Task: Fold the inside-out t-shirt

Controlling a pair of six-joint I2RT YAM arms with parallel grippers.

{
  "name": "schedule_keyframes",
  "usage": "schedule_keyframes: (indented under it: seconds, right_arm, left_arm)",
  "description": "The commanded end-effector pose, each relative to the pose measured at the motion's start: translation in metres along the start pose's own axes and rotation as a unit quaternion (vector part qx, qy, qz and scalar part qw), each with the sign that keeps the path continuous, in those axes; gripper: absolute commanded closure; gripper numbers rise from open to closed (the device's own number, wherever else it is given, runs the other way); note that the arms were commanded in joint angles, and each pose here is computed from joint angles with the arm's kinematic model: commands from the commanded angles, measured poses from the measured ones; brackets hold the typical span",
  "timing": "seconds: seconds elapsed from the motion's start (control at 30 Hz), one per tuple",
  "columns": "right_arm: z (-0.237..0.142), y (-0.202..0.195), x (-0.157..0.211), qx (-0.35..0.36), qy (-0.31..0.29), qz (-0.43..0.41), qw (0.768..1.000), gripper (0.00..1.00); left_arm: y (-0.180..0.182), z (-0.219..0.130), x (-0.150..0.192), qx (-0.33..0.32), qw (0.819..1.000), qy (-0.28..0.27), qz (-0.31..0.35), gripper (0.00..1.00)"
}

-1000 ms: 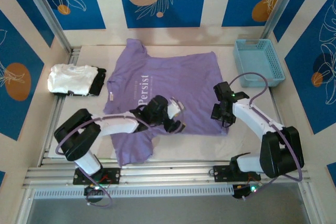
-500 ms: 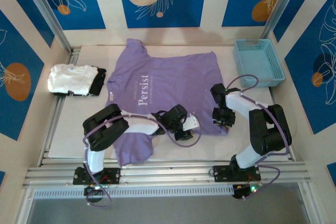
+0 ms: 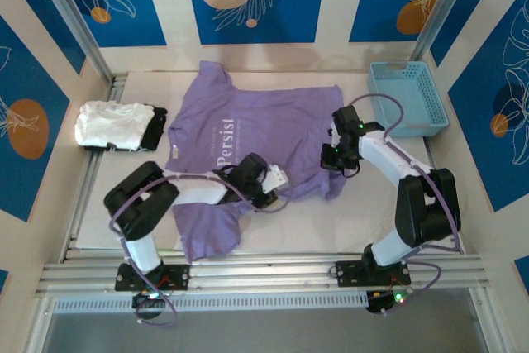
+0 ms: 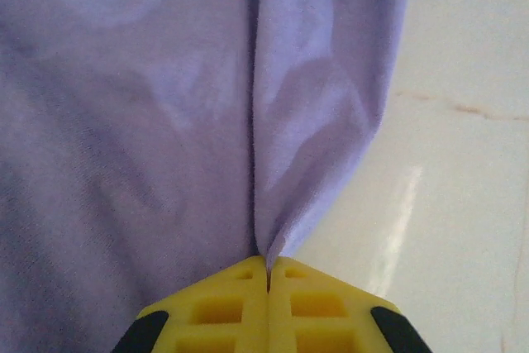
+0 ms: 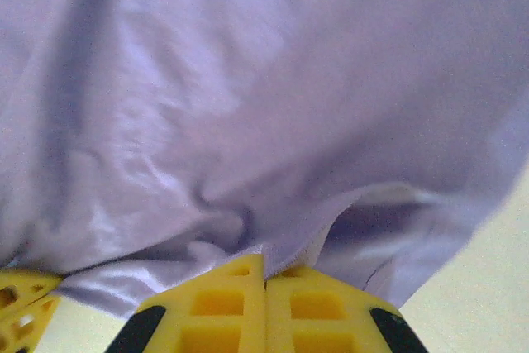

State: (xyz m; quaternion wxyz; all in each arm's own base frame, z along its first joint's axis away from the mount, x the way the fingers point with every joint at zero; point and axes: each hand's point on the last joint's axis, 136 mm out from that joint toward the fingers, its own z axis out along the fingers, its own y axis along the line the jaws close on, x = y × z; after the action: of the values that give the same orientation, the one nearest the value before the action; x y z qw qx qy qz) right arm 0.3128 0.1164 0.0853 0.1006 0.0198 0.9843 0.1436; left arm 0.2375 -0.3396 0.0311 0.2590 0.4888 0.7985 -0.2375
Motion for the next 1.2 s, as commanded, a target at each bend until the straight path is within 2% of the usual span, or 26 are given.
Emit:
schedule_keyframes:
  seconds: [0.0,0.07,0.13,0.23,0.3,0.53,0.63,0.73,0.93,1.17]
  right_arm:
    - [0.013,0.044,-0.026,-0.101,0.005,-0.057,0.993,0.91]
    - [0.029,0.039,-0.04,-0.072,0.016,-0.057,0.996,0.89]
    - [0.043,0.02,-0.047,-0.007,0.031,-0.046,0.998,0.85]
    - [0.044,-0.003,-0.048,0.069,0.027,-0.042,0.996,0.72]
    - [0.037,-0.006,-0.042,0.088,0.012,-0.042,0.995,0.64]
    - [0.017,0.004,0.013,0.109,-0.018,-0.072,0.991,0.46]
    - [0.022,0.008,0.033,0.128,-0.015,-0.102,0.986,0.44]
    - [0.031,0.01,0.038,0.151,-0.008,-0.137,0.979,0.44]
    - [0.042,0.0,0.023,0.22,-0.002,-0.173,0.96,0.45]
    - [0.021,-0.015,0.002,0.264,-0.039,-0.173,0.948,0.5]
  left_arm:
    - [-0.004,-0.019,0.005,0.033,0.997,-0.017,-0.072,1.0]
    - [0.002,-0.023,0.003,0.037,0.994,-0.035,-0.099,1.0]
    - [0.006,-0.024,0.001,0.043,0.991,-0.043,-0.117,1.0]
    - [0.006,-0.022,-0.002,0.05,0.99,-0.048,-0.126,1.0]
    - [0.005,-0.02,-0.003,0.058,0.988,-0.049,-0.132,1.0]
    - [0.003,-0.017,-0.006,0.069,0.987,-0.052,-0.138,1.0]
    - [0.003,-0.016,-0.004,0.07,0.987,-0.051,-0.138,1.0]
    - [0.003,-0.016,-0.004,0.07,0.986,-0.052,-0.139,1.0]
    - [0.002,-0.018,-0.002,0.07,0.986,-0.052,-0.139,1.0]
    - [0.001,-0.022,0.002,0.065,0.987,-0.05,-0.137,1.0]
